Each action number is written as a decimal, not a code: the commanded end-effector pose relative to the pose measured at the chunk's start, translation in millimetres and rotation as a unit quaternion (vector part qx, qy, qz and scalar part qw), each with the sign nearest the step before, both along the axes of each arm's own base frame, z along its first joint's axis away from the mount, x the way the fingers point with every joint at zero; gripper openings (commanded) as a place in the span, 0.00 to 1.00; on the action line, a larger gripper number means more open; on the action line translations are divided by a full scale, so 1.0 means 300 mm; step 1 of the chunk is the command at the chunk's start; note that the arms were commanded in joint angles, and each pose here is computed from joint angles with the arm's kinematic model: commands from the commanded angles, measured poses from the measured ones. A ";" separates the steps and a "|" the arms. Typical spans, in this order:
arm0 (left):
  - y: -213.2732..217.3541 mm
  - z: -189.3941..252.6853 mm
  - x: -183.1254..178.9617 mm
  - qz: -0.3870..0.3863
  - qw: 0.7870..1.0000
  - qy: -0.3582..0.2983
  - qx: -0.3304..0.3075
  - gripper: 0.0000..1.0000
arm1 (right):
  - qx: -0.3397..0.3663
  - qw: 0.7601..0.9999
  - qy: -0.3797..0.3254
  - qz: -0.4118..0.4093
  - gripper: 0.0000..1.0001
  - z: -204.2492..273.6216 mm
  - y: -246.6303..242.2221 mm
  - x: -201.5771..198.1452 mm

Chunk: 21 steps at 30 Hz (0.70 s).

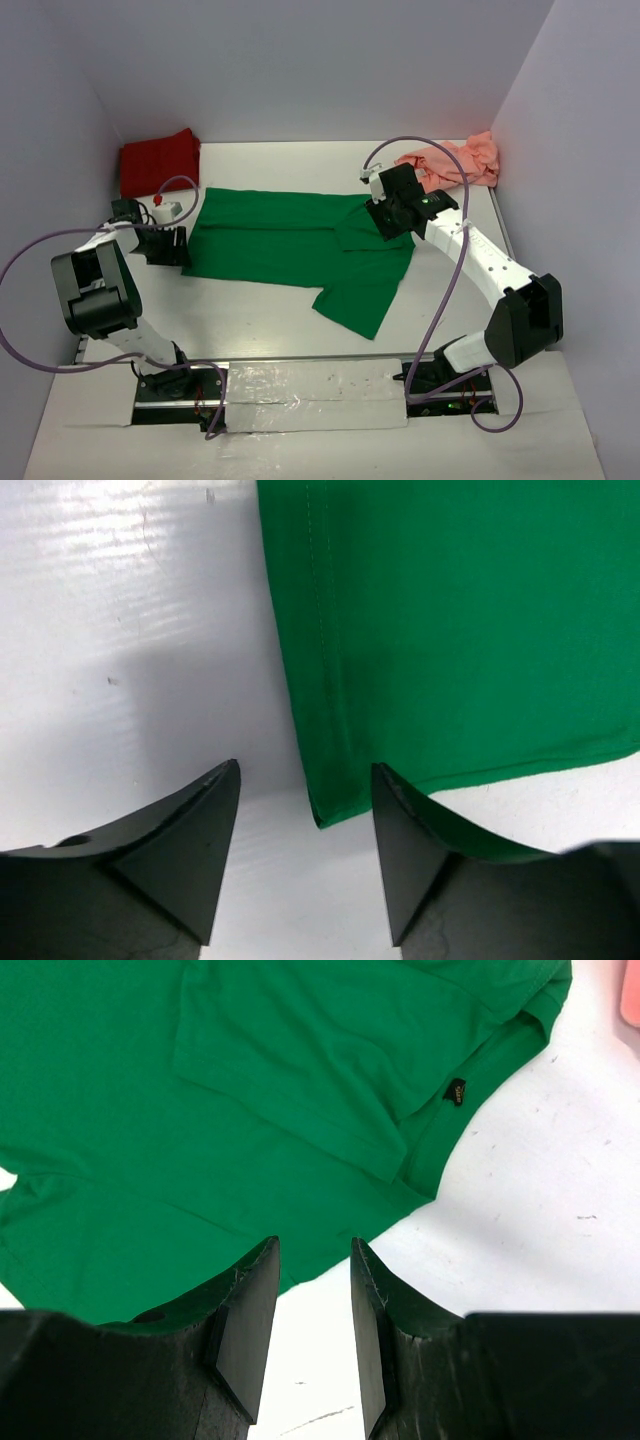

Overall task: Fold and stack the t-shirts
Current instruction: Grap the side of the flattened tshirt closest away from the robot with both arms

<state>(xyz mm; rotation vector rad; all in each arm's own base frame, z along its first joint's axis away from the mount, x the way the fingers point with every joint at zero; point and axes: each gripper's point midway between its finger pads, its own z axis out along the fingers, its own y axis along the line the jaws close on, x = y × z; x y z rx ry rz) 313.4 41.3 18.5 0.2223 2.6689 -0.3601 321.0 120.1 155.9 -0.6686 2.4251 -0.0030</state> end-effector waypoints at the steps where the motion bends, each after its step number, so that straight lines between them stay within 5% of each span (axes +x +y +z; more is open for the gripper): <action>1: -0.037 -0.044 -0.026 -0.012 0.999 0.030 -0.018 0.63 | 0.002 0.999 -0.040 -0.007 0.42 0.078 -0.016 0.028; 21: -0.064 -0.099 -0.145 -0.041 0.993 0.110 -0.016 0.62 | -0.002 0.998 -0.060 -0.013 0.42 0.129 -0.045 0.035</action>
